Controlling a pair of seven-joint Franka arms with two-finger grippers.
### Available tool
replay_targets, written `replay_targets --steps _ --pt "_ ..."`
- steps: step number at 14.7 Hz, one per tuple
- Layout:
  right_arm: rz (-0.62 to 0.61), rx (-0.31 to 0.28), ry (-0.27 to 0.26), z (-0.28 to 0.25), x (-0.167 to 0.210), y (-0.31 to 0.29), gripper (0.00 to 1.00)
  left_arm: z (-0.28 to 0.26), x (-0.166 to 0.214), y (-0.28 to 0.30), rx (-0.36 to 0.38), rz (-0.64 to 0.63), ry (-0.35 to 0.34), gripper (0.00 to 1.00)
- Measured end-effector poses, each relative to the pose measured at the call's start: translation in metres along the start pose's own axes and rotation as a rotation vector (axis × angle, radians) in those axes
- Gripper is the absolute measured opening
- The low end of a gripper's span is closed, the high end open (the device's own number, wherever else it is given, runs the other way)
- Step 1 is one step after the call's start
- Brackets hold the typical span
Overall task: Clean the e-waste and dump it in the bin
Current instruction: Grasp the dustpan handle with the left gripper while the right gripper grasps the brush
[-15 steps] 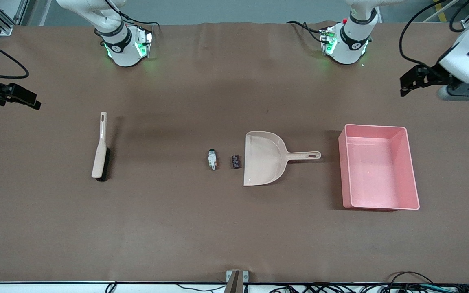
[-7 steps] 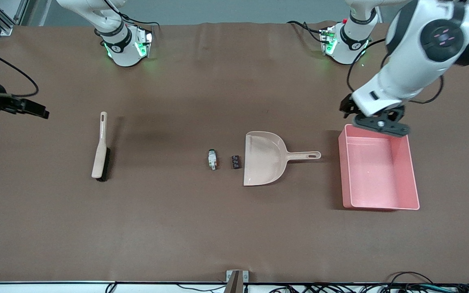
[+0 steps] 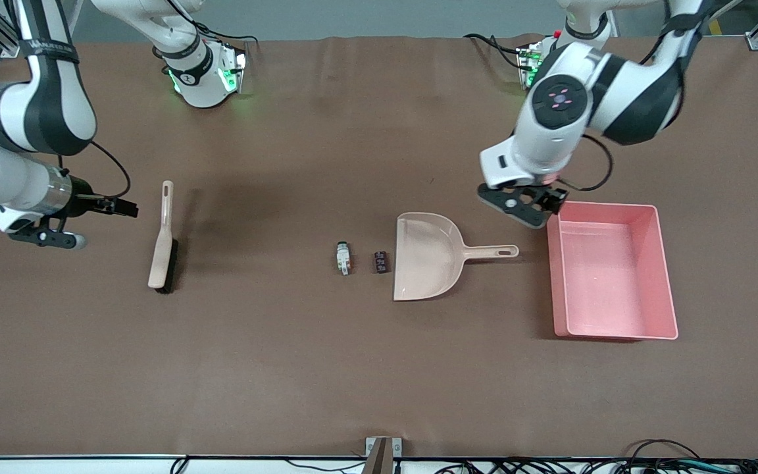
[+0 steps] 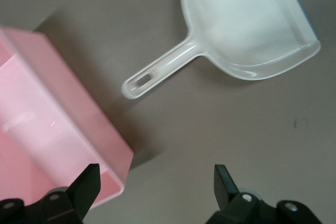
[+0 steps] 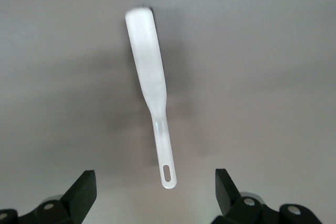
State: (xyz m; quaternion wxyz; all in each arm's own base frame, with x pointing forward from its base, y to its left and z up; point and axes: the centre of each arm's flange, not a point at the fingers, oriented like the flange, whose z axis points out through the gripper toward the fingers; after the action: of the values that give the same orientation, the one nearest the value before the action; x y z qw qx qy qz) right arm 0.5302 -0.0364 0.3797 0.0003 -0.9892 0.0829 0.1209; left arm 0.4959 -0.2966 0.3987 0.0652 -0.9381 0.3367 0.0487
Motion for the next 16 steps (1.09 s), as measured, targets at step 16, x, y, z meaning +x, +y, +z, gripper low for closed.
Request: replay_targets --steps 16 --pt "-0.162 -0.021 -0.124 0.139 0.009 -0.004 0.96 0.138 0.063 0.030 0.128 0.785 0.044 0.78"
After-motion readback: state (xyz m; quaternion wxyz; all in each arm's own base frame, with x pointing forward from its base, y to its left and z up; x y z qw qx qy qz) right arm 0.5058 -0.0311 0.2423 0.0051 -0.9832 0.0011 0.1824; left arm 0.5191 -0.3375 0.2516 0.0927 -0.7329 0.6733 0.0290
